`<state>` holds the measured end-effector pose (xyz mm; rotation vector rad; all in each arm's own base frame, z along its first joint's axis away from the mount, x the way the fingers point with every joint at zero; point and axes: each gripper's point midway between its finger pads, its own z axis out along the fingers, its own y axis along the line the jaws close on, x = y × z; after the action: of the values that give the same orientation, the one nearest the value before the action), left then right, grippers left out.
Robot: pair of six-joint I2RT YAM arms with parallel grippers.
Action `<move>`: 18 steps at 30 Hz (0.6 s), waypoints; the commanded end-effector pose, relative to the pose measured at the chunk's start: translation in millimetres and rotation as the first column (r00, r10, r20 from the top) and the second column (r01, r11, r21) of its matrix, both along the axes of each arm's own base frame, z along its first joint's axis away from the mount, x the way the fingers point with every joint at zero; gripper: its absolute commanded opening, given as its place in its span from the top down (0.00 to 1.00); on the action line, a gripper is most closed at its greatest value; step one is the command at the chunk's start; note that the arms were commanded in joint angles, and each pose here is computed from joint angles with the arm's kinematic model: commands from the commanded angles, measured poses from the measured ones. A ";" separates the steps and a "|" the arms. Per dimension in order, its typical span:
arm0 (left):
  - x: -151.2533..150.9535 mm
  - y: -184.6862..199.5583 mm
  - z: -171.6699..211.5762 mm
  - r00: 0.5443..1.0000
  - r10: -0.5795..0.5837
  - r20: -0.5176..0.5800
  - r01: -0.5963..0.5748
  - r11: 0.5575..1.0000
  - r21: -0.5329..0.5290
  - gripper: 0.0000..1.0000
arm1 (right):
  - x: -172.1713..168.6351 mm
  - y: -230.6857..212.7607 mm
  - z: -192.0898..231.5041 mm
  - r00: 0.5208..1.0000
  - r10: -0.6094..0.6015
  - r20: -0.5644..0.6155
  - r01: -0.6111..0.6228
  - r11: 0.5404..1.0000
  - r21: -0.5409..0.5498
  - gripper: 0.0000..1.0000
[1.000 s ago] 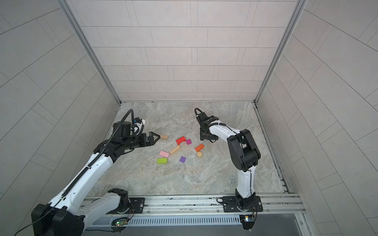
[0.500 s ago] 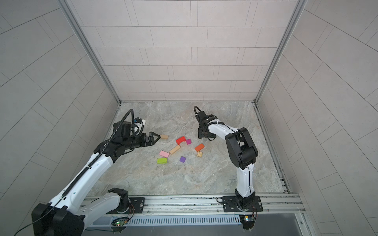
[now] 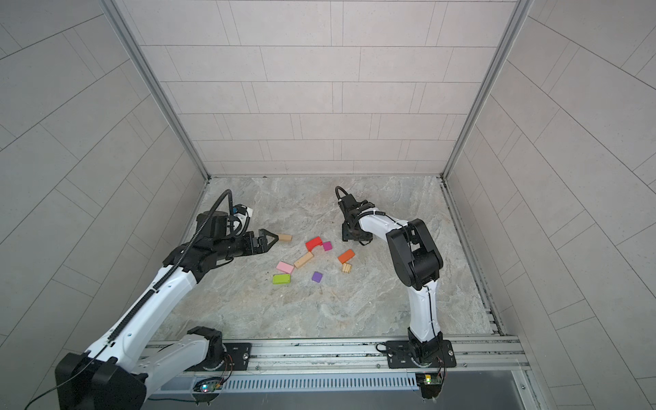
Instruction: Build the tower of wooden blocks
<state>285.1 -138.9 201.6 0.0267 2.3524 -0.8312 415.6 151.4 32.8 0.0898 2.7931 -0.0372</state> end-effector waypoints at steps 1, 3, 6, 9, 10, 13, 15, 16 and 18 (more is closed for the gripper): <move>0.0 -1.3 -2.3 1.000 -0.001 -0.006 0.001 1.000 -0.006 0.00 | 2.8 -2.5 -2.1 1.000 -0.020 -0.001 0.020 1.000 -0.009 0.32; 0.8 0.1 -4.9 1.000 0.014 -0.018 -0.014 1.000 -0.005 0.00 | 2.8 -1.7 -1.0 1.000 -0.018 0.000 0.018 1.000 -0.004 0.29; 2.3 4.1 -11.2 0.999 0.033 -0.043 -0.032 0.999 0.022 0.00 | 2.8 0.2 0.0 1.000 -0.016 -0.001 0.016 1.000 0.006 0.19; 4.9 10.3 -21.2 0.995 0.057 -0.077 -0.052 0.996 0.069 0.00 | 3.1 1.2 2.2 1.000 -0.010 0.002 0.010 1.000 0.011 0.14; 5.2 12.6 -24.8 0.994 0.063 -0.091 -0.055 0.994 0.090 0.00 | 3.4 1.9 3.3 1.000 -0.008 0.003 0.008 1.000 0.014 0.13; 8.6 21.2 -31.1 0.990 0.098 -0.105 -0.082 0.986 0.144 0.00 | 2.3 2.3 8.3 1.000 0.000 0.006 -0.001 1.000 0.018 0.08; 12.1 27.4 -37.0 0.985 0.135 -0.111 -0.114 0.978 0.174 0.00 | 2.0 2.1 18.1 1.000 0.005 0.021 -0.005 1.000 0.025 0.04; 13.2 31.4 -42.6 0.980 0.157 -0.125 -0.131 0.972 0.197 0.00 | 1.4 1.5 24.6 0.999 0.005 0.031 -0.006 1.000 0.029 0.01; 14.3 35.6 -47.6 0.974 0.167 -0.150 -0.129 0.963 0.238 0.00 | -0.9 1.8 40.0 0.998 0.013 0.058 -0.015 0.999 0.045 0.01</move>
<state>294.3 -114.1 152.6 -0.1120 2.5406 -0.6133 413.9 155.3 37.5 0.0779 2.7968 -0.0016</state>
